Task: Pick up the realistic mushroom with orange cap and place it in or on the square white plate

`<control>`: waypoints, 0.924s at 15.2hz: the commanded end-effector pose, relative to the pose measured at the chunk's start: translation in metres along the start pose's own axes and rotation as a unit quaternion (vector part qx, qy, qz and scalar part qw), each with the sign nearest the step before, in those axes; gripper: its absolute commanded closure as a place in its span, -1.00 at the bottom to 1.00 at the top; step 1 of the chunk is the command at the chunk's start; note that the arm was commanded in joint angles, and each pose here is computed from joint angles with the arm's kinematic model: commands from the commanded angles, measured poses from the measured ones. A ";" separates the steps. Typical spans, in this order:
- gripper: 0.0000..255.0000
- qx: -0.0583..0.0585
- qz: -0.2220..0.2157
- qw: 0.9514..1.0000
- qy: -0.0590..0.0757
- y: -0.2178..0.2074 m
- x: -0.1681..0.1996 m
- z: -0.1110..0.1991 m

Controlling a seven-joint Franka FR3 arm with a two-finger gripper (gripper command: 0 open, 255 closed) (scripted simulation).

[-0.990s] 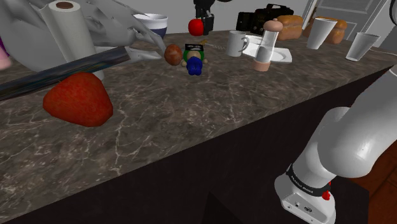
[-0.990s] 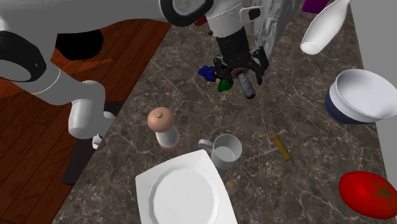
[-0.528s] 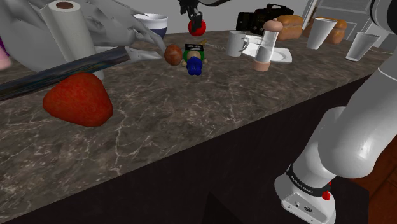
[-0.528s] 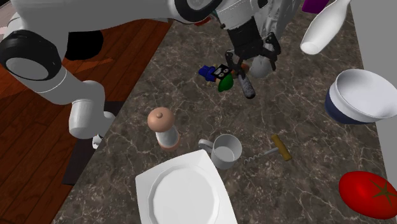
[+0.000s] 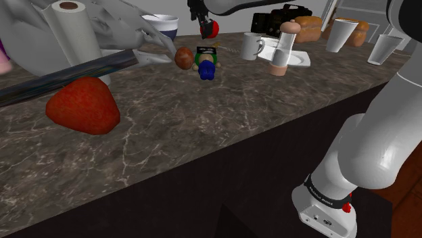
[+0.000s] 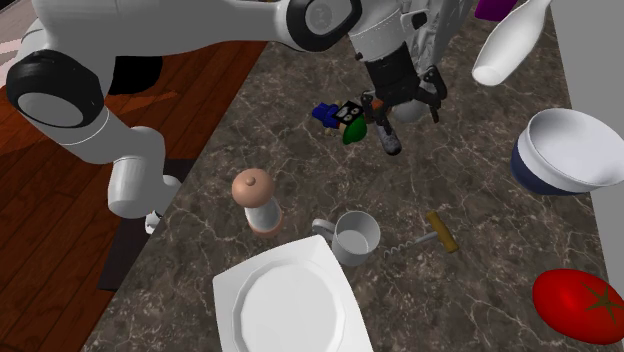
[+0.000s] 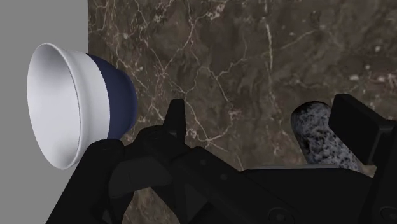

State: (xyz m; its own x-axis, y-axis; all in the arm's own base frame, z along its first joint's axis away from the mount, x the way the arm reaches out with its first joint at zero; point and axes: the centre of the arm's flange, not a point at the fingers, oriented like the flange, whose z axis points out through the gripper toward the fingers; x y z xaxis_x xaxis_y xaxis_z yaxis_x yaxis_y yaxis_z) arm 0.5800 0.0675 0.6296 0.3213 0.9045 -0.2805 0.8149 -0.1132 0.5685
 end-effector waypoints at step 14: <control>1.00 0.000 0.000 1.000 0.000 0.000 0.000 0.000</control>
State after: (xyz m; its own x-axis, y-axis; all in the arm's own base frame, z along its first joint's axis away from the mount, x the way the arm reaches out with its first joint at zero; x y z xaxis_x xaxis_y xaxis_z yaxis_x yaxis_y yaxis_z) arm 0.5802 0.0673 0.6295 0.3213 0.9045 -0.2805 0.8148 -0.1131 0.5686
